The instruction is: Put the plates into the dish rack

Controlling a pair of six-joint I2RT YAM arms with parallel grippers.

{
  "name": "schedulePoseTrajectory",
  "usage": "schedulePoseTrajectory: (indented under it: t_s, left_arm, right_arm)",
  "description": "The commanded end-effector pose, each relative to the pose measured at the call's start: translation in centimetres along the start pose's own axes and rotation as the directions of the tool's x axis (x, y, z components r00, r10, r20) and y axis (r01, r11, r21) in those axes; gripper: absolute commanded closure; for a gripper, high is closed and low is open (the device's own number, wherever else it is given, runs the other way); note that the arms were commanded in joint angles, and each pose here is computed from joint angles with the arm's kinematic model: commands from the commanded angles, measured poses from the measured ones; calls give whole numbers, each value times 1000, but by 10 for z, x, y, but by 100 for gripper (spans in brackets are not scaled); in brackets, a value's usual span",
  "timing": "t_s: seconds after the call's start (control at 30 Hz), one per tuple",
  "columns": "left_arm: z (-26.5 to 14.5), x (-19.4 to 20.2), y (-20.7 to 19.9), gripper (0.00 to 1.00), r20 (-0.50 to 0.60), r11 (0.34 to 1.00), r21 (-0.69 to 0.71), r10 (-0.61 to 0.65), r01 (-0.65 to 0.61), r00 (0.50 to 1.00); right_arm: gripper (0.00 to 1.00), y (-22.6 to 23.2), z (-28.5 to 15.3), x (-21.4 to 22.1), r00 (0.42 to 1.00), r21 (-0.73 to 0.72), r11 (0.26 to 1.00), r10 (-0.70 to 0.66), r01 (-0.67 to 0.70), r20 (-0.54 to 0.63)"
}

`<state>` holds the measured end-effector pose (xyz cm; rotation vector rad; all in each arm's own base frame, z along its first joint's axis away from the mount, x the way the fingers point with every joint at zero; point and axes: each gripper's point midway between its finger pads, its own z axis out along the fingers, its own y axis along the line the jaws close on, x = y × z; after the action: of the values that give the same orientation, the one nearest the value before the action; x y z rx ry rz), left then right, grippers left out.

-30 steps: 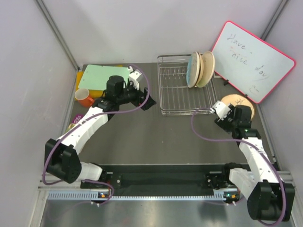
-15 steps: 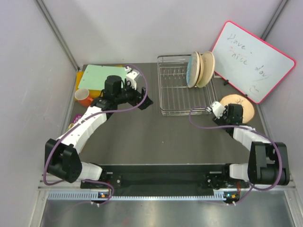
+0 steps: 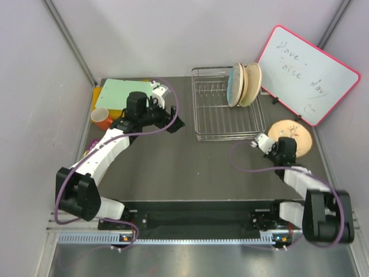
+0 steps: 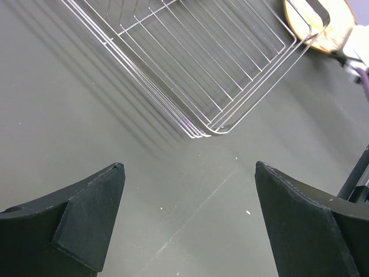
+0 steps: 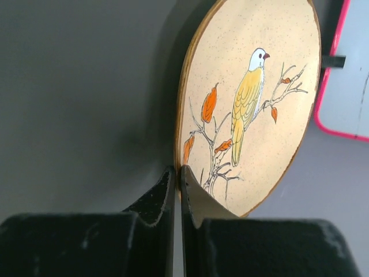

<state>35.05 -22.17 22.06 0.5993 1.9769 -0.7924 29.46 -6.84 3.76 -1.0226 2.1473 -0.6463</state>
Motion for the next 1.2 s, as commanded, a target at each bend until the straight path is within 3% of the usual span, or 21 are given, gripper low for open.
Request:
schedulePoseTrajectory:
  t_s: [0.0, 0.07, 0.1, 0.17, 0.2, 0.23, 0.4, 0.5, 0.6, 0.63, 0.7, 0.73, 0.77, 0.9, 0.93, 1.03, 1.17]
  left_arm:
    - [-3, -20, -1, 1, 59, 999, 0, 37, -37, 998]
    - [-4, -19, 0, 1, 63, 999, -4, 44, -44, 997]
    - [-4, -19, 0, 1, 65, 999, -7, 45, -44, 997]
    - [-4, -17, 3, 1, 66, 999, -21, 46, -45, 997]
    - [-4, -16, 3, 1, 65, 999, -21, 45, -44, 997]
    - [-4, -12, 6, 1, 59, 999, -33, 40, -38, 997]
    - [-5, -3, 6, 1, 52, 999, -36, -2, 4, 999]
    - [-8, 2, 7, 1, 55, 997, -39, -66, 69, 996]
    - [-12, 13, 9, 1, 50, 985, -42, -166, 168, 985]
    - [-13, 23, 9, 1, 40, 979, -40, -200, 202, 979]
    - [-16, 33, 9, 1, 34, 949, -36, -313, 314, 949]
    - [-18, 46, 10, 1, 26, 933, -36, -358, 359, 933]
    - [-19, 51, 8, 1, 26, 903, -33, -427, 427, 904]
    - [-21, 78, 3, 2, 9, 840, -1, -543, 543, 840]
    - [-22, 90, 2, 3, -2, 826, -6, -563, 563, 826]
    - [-22, 104, 1, 2, -25, 801, -17, -599, 599, 800]
    - [-19, 108, 3, 3, -36, 805, -23, -594, 593, 804]
  right_arm:
    - [100, 27, -36, 11, 998, -95, 994, -59, 61, 21]
    - [100, 15, -59, 0, 990, -53, 992, -109, 114, 87]
    - [100, 35, -68, 0, 983, -138, 979, -133, 150, 129]
    - [100, 30, -88, -14, 943, -96, 957, -248, 275, 223]
    - [100, 52, -96, -13, 921, -172, 928, -279, 332, 274]
    - [100, 53, -104, -17, 874, -143, 894, -363, 424, 322]
    - [100, 95, -131, -24, 718, -235, 729, -467, 643, 517]
    - [100, 102, -141, -34, 611, -207, 640, -510, 740, 606]
    - [100, 111, -148, -44, 476, -143, 545, -538, 826, 696]
    - [100, 114, -148, -47, 405, -102, 494, -559, 864, 723]
    - [100, 125, -155, -49, 338, -83, 441, -538, 894, 772]
    - [100, 130, -157, -48, 254, -40, 371, -548, 928, 797]
    - [100, 134, -159, -47, 215, -26, 334, -544, 942, 811]
    - [100, 152, -173, -44, 83, 33, 228, -482, 973, 872]
    - [100, 156, -175, -46, 12, 89, 190, -473, 978, 881]
    - [100, 160, -171, -56, -61, 165, 191, -454, 968, 889]
    - [100, 152, -150, -81, -142, 280, 216, -494, 935, 857]
